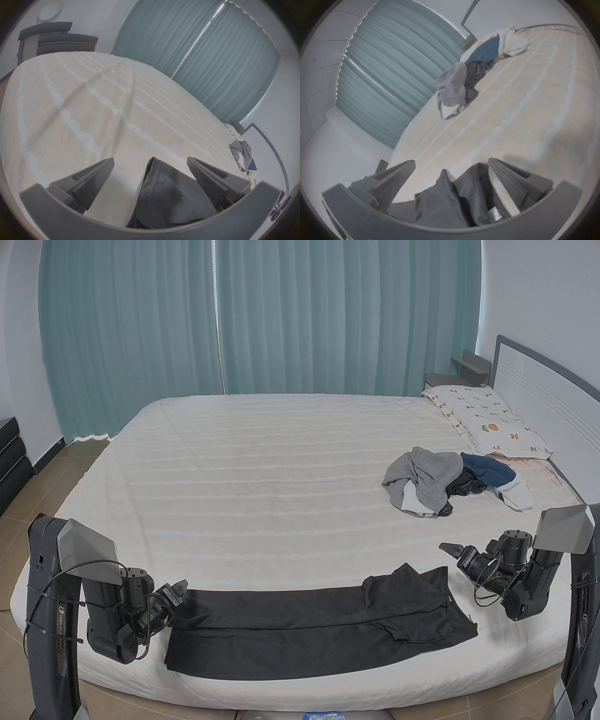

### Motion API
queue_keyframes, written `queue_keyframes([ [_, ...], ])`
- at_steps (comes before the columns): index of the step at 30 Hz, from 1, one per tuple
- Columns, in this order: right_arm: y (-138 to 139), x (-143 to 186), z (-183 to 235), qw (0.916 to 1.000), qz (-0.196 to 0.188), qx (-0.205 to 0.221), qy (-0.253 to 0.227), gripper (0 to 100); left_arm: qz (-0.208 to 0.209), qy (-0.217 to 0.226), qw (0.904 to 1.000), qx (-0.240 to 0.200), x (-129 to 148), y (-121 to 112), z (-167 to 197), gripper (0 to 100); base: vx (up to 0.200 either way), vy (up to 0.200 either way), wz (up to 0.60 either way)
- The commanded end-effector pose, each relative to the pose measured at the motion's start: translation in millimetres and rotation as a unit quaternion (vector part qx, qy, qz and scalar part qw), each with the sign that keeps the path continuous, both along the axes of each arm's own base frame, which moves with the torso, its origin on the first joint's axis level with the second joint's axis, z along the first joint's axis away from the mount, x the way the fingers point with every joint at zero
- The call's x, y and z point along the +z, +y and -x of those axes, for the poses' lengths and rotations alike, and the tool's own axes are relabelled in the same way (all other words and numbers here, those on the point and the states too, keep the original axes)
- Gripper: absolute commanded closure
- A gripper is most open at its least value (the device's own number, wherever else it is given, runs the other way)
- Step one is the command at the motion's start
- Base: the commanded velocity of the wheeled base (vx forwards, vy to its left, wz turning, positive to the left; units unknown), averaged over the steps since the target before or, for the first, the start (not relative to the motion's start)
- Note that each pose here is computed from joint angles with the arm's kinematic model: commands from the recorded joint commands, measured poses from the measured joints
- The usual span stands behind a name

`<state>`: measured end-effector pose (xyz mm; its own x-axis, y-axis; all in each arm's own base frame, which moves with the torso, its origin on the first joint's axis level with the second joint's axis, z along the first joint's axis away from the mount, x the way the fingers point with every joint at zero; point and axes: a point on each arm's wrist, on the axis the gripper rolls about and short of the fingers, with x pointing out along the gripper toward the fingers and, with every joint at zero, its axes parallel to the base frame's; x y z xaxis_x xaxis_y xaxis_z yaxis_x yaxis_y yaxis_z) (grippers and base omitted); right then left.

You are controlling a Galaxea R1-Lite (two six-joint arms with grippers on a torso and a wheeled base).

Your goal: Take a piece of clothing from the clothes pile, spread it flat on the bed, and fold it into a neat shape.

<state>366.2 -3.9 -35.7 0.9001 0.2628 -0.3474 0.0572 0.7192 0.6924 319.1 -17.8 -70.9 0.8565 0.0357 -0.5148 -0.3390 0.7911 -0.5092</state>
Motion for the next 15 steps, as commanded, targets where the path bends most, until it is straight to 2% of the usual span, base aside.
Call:
queue_keyframes([
  [1, 24.7, 30.5, 4.0, 0.9989, -0.012, 0.039, -0.022, 0, 0.004, -0.003, 1.0000, 0.001, 1.8, 0.5, -0.6, 0, 0.000, 0.000, 0.00],
  [3, 36.5, 27.3, 5.5, 0.9987, -0.011, 0.048, -0.010, 0, 0.004, -0.002, 1.0000, 0.002, 1.7, 1.0, -0.8, 0, 0.000, 0.000, 0.00],
  [6, 37.9, 27.8, 6.4, 0.9989, -0.008, 0.047, -0.002, 0, 0.005, -0.005, 1.0000, 0.004, 2.0, 2.9, -2.3, 0, 0.000, 0.000, 0.00],
  [8, 36.6, 24.3, 8.6, 0.9987, -0.005, 0.045, 0.022, 0, 0.007, -0.008, 0.9999, 0.006, 2.5, 3.3, -2.9, 0, 0.000, 0.000, 0.00],
  [10, 29.7, 21.2, 13.0, 0.9983, 0.011, 0.043, 0.037, 0, 0.016, -0.001, 0.9998, 0.011, 2.6, 3.1, 1.2, 0, 0.000, 0.000, 0.00],
  [12, 29.7, 21.2, 13.0, 0.9983, 0.011, 0.043, 0.037, 0, 0.016, -0.001, 0.9998, 0.011, 2.6, 3.1, 1.2, 0, 0.000, 0.000, 0.00],
  [13, 14.9, 18.9, 19.1, 0.9979, 0.008, 0.044, 0.047, 0, 0.035, 0.001, 0.9991, 0.023, 6.6, 3.8, 5.9, 0, 0.000, 0.000, 0.00],
  [15, 12.3, 14.2, 21.2, 0.9964, 0.002, 0.065, 0.055, 0, 0.049, -0.003, 0.9983, 0.031, 8.9, 3.3, 5.8, 0, 0.000, 0.000, 0.00],
])
